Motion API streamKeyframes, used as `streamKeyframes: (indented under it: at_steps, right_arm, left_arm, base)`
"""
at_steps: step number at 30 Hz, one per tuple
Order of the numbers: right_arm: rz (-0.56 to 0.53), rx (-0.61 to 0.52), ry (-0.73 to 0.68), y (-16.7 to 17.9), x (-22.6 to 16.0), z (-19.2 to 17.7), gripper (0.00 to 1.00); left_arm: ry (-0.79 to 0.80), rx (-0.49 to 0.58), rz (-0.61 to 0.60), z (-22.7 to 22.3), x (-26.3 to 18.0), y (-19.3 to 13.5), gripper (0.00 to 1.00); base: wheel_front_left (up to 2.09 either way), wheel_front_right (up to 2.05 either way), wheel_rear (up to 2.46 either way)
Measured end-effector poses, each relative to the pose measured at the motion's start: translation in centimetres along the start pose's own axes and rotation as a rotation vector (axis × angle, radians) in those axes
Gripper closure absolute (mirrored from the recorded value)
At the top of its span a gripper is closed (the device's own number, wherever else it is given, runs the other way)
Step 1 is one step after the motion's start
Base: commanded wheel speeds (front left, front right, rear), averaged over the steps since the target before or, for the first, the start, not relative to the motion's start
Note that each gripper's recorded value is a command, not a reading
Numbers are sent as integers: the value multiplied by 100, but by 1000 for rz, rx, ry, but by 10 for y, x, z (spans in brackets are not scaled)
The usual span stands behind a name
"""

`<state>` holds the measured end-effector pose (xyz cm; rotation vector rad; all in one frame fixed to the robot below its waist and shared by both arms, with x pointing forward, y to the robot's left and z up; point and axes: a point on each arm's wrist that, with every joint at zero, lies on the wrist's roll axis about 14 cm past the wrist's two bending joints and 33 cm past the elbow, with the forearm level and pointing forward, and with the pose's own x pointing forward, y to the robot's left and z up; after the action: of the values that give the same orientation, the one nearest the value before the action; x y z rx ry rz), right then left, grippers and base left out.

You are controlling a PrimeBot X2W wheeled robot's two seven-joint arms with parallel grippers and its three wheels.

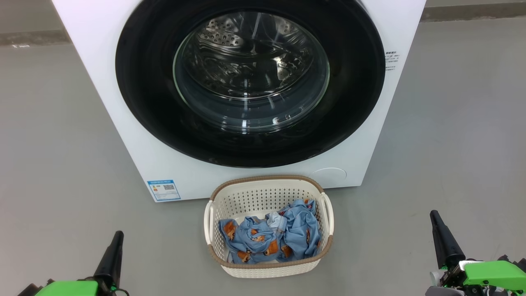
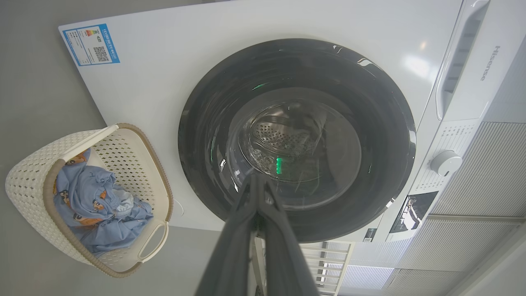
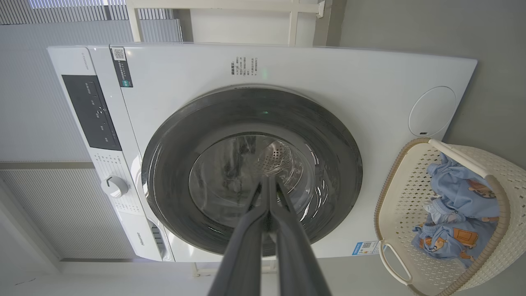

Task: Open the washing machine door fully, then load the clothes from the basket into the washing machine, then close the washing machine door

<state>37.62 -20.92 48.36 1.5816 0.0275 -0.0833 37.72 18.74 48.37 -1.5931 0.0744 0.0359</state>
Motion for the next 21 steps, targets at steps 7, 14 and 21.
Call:
streamKeyframes:
  at_steps: [7,14,21]
  right_arm:
    - [0,0,0,0,0,0,100]
    - [0,0,0,0,0,0,100]
    - [0,0,0,0,0,0,100]
  left_arm:
    - [0,0,0,0,0,0,100]
    - [-1,0,0,0,0,0,100]
    - [0,0,0,0,0,0,100]
  base:
    - [0,0,0]
    - [0,0,0]
    - [0,0,0]
